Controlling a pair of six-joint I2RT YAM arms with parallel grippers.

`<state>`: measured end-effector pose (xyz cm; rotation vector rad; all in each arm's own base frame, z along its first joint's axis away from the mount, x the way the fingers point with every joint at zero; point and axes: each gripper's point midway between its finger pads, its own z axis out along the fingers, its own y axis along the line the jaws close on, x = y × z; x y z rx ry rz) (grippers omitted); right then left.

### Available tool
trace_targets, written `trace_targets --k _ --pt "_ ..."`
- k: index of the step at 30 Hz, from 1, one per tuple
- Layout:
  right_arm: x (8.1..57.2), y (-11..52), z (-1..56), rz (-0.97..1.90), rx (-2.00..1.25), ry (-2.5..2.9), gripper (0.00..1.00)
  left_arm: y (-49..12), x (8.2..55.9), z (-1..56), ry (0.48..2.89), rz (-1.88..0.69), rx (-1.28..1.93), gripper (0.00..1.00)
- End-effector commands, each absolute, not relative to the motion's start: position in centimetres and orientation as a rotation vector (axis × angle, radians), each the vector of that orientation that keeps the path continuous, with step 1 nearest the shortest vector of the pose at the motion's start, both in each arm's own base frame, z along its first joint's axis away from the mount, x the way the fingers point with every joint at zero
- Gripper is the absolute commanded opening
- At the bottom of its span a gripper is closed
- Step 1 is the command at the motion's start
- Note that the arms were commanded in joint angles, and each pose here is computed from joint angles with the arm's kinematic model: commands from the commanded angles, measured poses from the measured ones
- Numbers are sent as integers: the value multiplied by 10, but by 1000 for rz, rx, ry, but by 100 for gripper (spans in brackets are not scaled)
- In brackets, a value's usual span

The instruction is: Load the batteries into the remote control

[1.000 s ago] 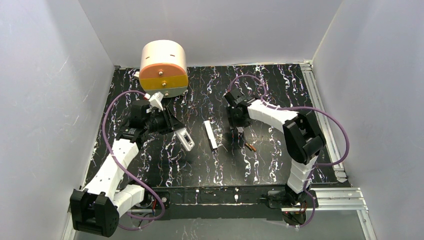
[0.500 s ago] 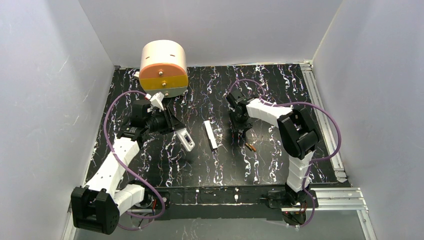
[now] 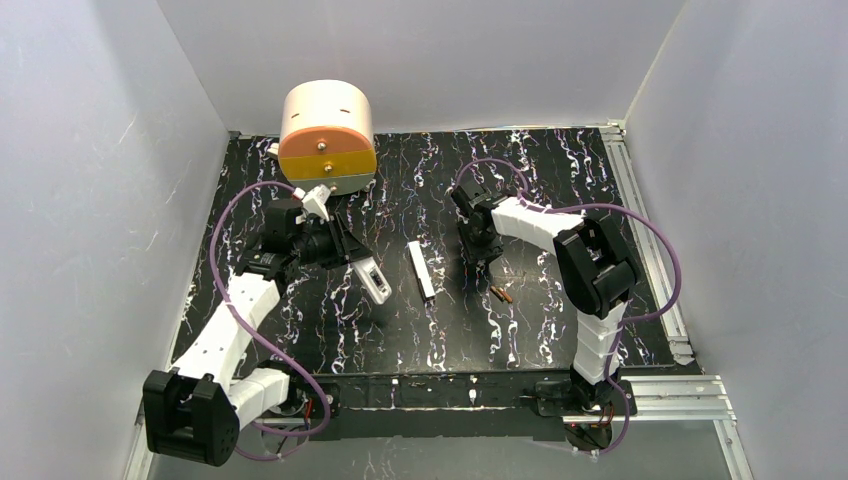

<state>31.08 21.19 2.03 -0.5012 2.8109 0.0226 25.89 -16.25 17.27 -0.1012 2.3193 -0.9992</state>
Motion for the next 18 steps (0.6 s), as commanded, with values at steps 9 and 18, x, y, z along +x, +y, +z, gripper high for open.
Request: trace_targets --k 9,18 --pt "326 218 30 79 -455 2715 28 -179 260 178 2323 -1143 -39 0" --pt "306 226 82 295 -433 2591 28 -209 284 168 2304 -1351 -126 0"
